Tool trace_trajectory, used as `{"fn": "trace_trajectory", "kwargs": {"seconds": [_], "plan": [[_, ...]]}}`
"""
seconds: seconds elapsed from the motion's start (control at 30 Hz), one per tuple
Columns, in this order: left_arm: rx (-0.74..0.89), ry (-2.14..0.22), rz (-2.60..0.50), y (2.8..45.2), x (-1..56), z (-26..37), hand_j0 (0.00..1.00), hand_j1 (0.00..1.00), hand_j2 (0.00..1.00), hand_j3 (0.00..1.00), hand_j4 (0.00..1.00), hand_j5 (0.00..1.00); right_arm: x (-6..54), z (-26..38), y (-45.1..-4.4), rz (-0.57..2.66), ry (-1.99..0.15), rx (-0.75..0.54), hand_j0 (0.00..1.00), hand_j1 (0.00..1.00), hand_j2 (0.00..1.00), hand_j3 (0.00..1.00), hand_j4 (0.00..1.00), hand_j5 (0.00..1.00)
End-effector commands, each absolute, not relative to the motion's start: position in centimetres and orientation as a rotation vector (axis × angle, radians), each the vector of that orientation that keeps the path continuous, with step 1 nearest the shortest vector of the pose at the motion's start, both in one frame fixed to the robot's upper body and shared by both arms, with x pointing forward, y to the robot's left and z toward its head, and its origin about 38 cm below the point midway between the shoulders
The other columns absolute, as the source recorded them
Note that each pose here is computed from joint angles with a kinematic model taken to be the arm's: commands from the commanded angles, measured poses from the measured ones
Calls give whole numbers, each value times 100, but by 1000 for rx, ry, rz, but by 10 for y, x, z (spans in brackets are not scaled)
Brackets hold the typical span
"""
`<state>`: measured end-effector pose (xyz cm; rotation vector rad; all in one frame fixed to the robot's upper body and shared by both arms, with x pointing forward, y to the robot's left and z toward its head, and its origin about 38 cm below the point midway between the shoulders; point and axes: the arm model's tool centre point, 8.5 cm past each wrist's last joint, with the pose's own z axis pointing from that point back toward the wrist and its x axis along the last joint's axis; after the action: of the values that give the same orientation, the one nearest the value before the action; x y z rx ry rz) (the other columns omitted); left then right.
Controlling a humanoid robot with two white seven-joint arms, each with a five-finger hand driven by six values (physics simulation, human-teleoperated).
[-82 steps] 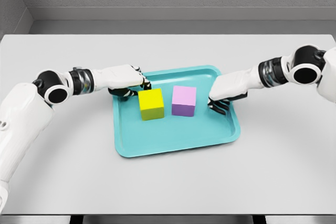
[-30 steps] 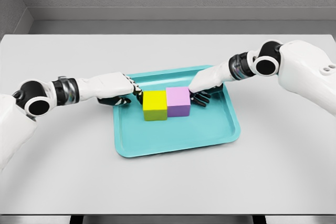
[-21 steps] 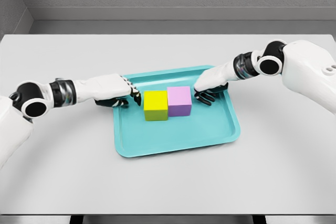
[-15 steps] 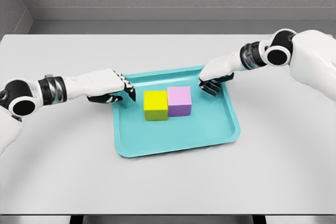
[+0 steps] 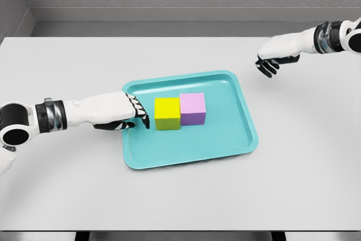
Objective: Push two cubes
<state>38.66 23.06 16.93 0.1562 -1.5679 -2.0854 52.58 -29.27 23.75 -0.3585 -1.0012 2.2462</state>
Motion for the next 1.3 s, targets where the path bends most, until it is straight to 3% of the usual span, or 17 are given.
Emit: {"fn": "trace_trajectory", "kwargs": {"seconds": [0.0, 0.47, 0.8, 1.1, 1.23, 1.27], "plan": [[147, -1589, -2086, 226, 384, 173, 56, 56, 56, 56, 56, 56, 523, 239, -299, 2242, -997, -362, 16, 16, 16, 16, 16, 16], [76, -1660, -2074, 225, 350, 180, 56, 56, 56, 56, 56, 56, 522, 238, -307, 2228, -986, -366, 28, 28, 28, 28, 28, 28], [-113, -1735, -2003, 175, 345, 154, 59, 59, 59, 59, 59, 59, 522, 233, -293, 2249, -998, -344, 30, 30, 30, 30, 30, 30], [-121, -1723, -1962, 169, 361, 146, 60, 60, 60, 60, 60, 60, 524, 230, -280, 2262, -1008, -325, 34, 34, 34, 34, 34, 34], [-127, -1718, -1964, 166, 365, 144, 60, 60, 60, 60, 60, 60, 524, 230, -282, 2261, -1007, -326, 75, 75, 75, 75, 75, 75], [-130, -1706, -1959, 167, 366, 140, 60, 60, 60, 60, 60, 60, 524, 230, -281, 2263, -1007, -326, 79, 79, 79, 79, 79, 79]]}}
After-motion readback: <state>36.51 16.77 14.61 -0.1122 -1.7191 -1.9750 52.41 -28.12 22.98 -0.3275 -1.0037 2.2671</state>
